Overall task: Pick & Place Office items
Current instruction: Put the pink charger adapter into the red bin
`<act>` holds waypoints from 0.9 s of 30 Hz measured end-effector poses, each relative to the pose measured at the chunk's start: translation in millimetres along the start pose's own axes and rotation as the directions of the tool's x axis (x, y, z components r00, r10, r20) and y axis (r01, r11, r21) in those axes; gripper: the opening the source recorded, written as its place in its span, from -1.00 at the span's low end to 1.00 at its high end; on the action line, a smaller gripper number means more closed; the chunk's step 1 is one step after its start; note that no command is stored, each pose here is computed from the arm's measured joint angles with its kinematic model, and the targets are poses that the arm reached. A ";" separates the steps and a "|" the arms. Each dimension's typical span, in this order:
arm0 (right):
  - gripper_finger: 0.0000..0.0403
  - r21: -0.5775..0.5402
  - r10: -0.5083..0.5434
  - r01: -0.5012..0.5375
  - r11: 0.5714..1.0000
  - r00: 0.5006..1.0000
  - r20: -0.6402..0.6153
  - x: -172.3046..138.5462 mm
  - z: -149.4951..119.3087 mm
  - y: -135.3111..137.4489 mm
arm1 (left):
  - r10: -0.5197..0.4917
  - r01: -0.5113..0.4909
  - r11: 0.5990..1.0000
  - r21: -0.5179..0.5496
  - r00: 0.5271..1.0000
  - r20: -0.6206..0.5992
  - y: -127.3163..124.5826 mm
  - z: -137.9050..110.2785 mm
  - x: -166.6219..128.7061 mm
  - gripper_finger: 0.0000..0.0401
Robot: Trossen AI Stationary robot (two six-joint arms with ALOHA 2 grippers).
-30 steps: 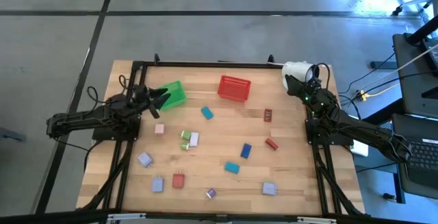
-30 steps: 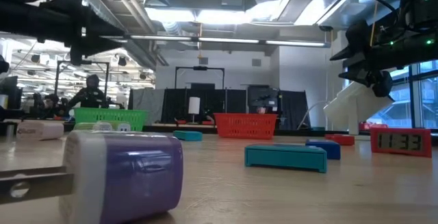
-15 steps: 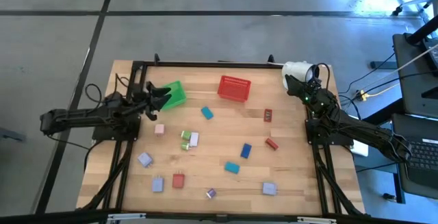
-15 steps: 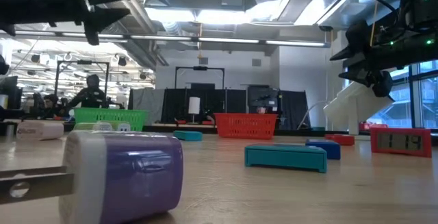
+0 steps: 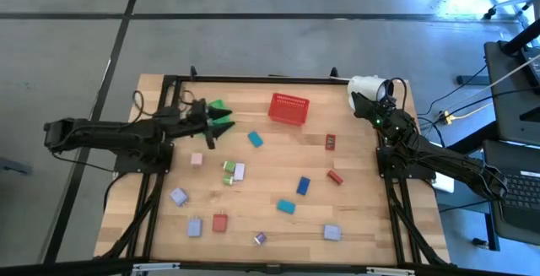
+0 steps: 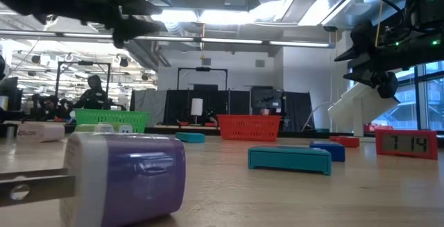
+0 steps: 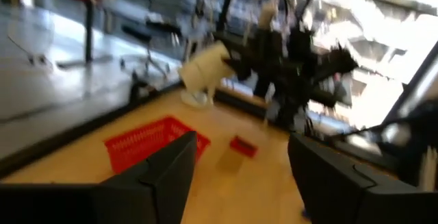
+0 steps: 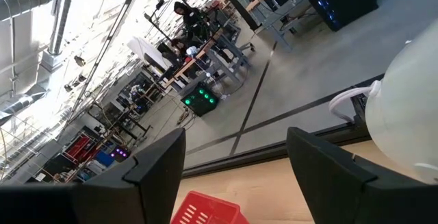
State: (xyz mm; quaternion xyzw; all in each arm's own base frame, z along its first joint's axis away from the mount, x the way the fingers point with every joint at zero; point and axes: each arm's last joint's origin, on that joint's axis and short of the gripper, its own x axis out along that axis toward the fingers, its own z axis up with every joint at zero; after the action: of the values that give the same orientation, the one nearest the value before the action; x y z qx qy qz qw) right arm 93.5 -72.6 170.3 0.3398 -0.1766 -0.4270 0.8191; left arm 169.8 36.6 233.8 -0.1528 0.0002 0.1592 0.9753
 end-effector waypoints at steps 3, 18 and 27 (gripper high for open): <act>0.28 0.000 0.000 0.000 1.000 1.000 0.000 0.0 0.0 0.0 | -0.006 0.007 1.000 0.009 0.995 -0.097 -3.4 1.6 13.8 0.22; 0.28 0.001 0.000 0.000 1.000 1.000 0.000 0.0 0.0 0.0 | -0.044 -0.018 0.991 -0.136 0.895 -0.443 -34.2 -8.8 43.3 0.25; 0.28 0.000 0.000 0.000 1.000 1.000 0.000 0.0 -0.1 0.0 | 0.201 -0.405 0.914 -0.021 0.498 -0.843 -54.0 -29.2 24.5 0.24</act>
State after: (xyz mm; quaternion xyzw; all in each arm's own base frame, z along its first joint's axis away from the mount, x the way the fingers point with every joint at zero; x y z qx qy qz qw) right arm 93.5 -72.5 170.3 0.3400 -0.1766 -0.4269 0.8191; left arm 211.2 -13.2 220.9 -0.3120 0.4671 0.2373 0.7926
